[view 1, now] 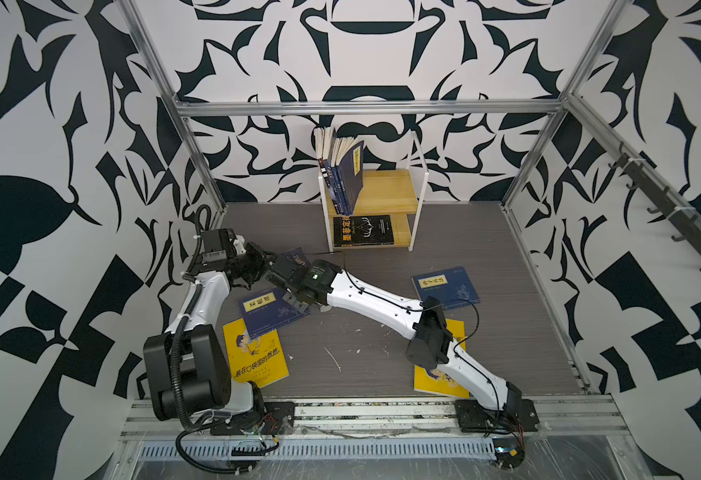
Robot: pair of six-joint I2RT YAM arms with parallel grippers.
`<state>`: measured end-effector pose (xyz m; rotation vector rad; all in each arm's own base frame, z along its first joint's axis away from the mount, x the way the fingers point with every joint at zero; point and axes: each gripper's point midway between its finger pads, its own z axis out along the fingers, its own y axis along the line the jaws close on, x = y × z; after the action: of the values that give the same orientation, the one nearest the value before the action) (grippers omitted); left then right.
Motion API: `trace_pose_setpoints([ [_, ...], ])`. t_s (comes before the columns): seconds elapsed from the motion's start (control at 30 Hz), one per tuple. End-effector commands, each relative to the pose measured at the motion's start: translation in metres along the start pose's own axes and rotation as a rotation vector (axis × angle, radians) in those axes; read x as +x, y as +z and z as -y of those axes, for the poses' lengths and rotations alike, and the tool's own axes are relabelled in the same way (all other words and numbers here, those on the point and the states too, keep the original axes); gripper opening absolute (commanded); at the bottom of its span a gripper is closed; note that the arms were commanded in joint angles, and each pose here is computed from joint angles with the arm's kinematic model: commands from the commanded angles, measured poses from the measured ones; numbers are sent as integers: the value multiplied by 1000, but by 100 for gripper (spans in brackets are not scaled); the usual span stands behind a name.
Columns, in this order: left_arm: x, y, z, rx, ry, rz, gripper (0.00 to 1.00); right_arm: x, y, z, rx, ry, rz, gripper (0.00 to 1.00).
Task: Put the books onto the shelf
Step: 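Lift the purple book upright and swing it toward the shelf with the right gripper, then carry the upright purple book into the lower shelf tier beside the black book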
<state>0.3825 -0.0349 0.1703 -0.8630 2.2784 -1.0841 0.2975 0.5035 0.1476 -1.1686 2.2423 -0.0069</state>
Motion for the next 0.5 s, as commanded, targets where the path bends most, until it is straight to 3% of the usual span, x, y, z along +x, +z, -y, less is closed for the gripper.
trace_pose_setpoints([
  [0.0, -5, -10, 21, 62, 36, 12, 0, -15, -18, 19, 41, -27, 52, 0],
  [0.03, -5, -10, 19, 57, 35, 16, 0, -16, -19, 20, 42, -43, 54, 0],
  [0.13, -8, -10, 15, 48, 43, 29, 22, -14, -27, 22, 42, -116, 58, 0],
  [0.23, -16, -14, 12, 33, 74, 54, 30, -13, -41, 26, 34, -209, 74, 0],
  [0.47, -33, -24, 7, -33, 211, 96, 49, 8, -77, 32, -35, -608, 188, 0],
])
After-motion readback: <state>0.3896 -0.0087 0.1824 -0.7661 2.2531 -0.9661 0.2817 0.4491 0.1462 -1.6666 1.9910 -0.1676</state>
